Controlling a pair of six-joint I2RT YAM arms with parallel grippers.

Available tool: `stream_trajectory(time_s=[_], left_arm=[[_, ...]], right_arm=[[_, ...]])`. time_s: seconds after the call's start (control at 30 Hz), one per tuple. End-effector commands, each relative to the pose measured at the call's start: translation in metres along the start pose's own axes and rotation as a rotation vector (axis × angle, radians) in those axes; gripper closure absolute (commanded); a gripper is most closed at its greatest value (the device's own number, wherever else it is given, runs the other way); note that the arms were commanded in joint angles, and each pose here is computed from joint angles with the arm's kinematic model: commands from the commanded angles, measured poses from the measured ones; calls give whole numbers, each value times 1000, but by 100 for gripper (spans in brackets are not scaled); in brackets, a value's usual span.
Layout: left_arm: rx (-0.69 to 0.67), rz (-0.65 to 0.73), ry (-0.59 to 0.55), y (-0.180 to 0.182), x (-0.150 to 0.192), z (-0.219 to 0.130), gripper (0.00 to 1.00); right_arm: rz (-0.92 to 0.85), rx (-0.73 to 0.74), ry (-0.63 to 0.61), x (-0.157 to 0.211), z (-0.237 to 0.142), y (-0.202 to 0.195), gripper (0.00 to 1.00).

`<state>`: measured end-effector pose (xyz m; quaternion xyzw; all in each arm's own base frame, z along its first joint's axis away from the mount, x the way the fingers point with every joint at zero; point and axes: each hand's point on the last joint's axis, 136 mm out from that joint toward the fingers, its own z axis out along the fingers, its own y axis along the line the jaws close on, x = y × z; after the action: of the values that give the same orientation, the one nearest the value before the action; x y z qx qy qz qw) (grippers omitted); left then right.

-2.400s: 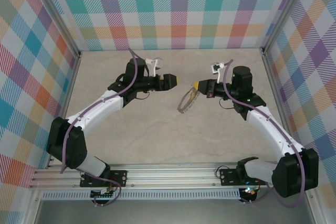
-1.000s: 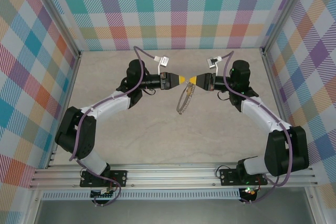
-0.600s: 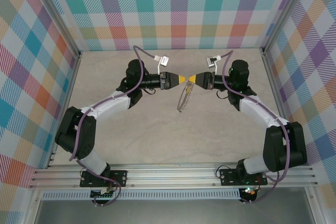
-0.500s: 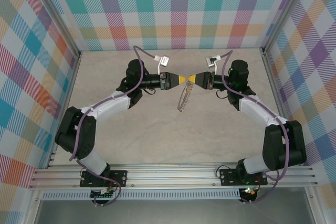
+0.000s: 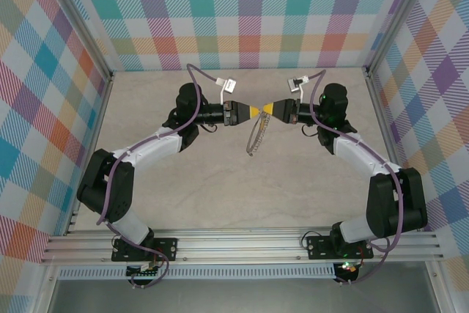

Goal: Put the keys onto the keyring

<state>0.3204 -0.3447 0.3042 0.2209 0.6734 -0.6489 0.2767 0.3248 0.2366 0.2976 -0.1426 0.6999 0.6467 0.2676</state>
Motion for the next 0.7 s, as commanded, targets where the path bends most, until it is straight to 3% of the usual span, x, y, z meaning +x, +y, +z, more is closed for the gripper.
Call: stream_trajectory(time_s=[0.0, 0.67], left_arm=[[35, 53, 4, -14, -5, 4, 68], [62, 73, 42, -21, 2, 13, 74]], right_arm=[[-58, -40, 3, -6, -1, 13, 100], [-56, -54, 18, -3, 1, 8, 100]])
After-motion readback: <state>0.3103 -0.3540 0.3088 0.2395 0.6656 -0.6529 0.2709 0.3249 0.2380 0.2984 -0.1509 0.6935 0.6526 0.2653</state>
